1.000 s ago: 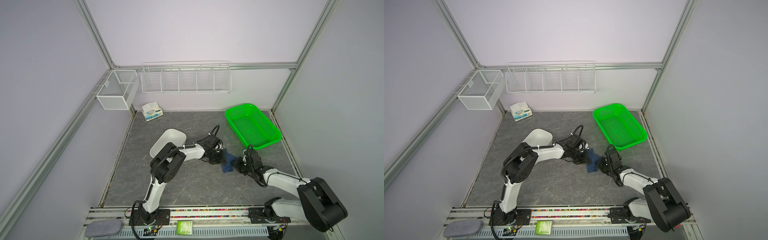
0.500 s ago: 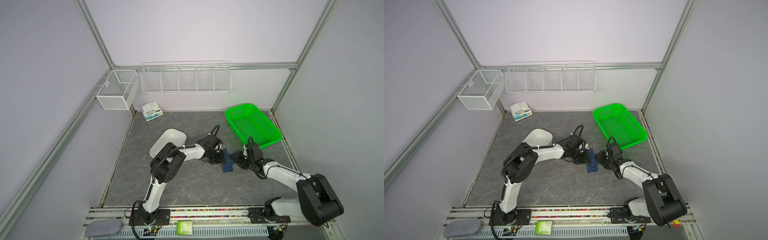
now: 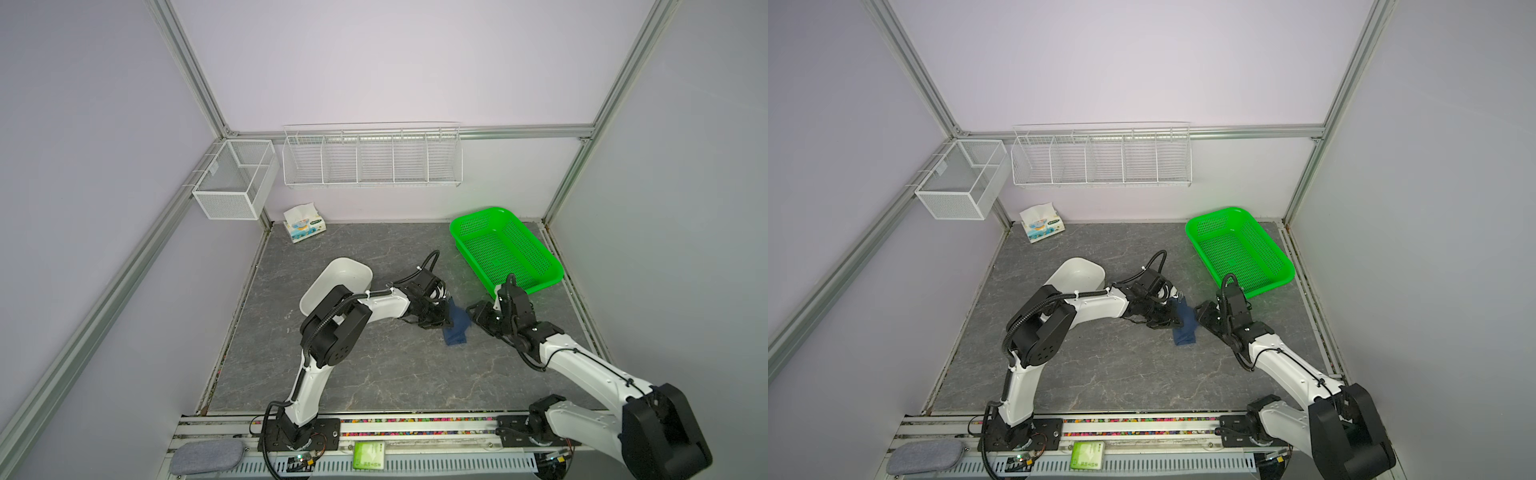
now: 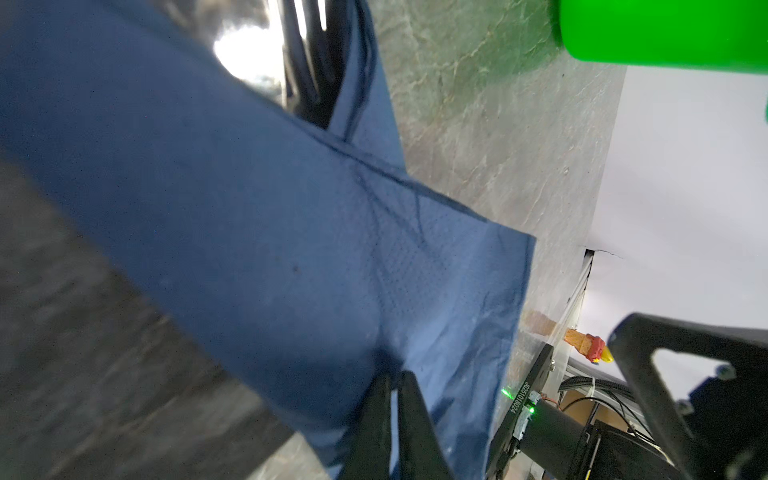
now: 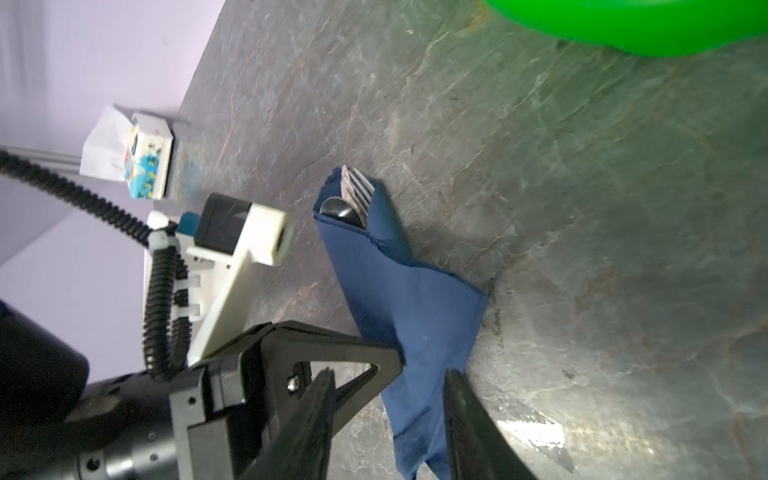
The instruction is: Place the utensils on the paper napkin and roll it up
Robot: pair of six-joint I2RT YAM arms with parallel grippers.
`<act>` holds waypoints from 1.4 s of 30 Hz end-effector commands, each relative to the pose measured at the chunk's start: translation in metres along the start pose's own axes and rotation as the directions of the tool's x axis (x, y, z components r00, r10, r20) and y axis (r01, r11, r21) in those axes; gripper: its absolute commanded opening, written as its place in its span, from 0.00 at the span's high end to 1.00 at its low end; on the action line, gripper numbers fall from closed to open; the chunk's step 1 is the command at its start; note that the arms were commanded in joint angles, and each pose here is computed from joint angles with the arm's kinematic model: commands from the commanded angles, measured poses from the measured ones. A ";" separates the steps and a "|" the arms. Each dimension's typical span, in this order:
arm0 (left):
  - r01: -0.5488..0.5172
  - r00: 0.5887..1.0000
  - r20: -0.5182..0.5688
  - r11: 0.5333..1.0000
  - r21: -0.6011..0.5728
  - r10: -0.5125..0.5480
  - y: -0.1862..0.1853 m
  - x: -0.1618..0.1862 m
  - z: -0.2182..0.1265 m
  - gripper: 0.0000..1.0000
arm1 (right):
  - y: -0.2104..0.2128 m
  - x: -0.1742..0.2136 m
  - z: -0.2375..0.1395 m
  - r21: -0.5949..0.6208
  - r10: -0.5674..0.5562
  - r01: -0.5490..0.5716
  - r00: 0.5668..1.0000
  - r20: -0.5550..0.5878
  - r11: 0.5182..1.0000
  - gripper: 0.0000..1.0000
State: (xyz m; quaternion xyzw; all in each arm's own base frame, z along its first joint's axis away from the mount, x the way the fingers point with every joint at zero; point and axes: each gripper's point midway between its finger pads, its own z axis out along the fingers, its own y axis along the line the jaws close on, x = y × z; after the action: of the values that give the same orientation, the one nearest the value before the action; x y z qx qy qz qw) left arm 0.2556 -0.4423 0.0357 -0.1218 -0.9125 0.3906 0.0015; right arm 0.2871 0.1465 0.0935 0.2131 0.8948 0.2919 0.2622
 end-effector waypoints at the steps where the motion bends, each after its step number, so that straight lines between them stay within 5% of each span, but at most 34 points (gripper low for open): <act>1: 0.003 1.000 -0.022 0.999 -0.047 -0.004 0.010 0.006 0.006 0.91 | -0.003 0.008 0.006 0.051 -0.023 0.026 0.998 -0.062 0.998 0.55; 8: 0.003 1.000 -0.021 0.999 -0.046 -0.004 0.009 0.006 0.006 0.91 | -0.027 0.020 0.018 0.109 0.065 -0.058 0.996 -0.061 0.992 0.32; 23: -0.003 1.000 -0.020 0.999 -0.045 0.002 0.007 0.004 0.005 0.91 | -0.015 0.020 0.046 -0.010 0.088 -0.089 0.992 -0.087 0.996 0.40; 42: -0.001 1.000 -0.026 0.999 -0.042 0.000 0.006 0.003 0.007 0.91 | -0.024 0.031 0.065 -0.055 -0.031 0.023 0.988 -0.151 0.998 0.50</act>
State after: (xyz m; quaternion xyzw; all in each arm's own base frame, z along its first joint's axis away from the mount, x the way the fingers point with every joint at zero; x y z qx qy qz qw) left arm 0.2551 -0.4417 0.0363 -0.1215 -0.9148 0.3851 0.0041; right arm 0.3025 0.1731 0.0347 0.1854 0.8976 0.3351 0.2183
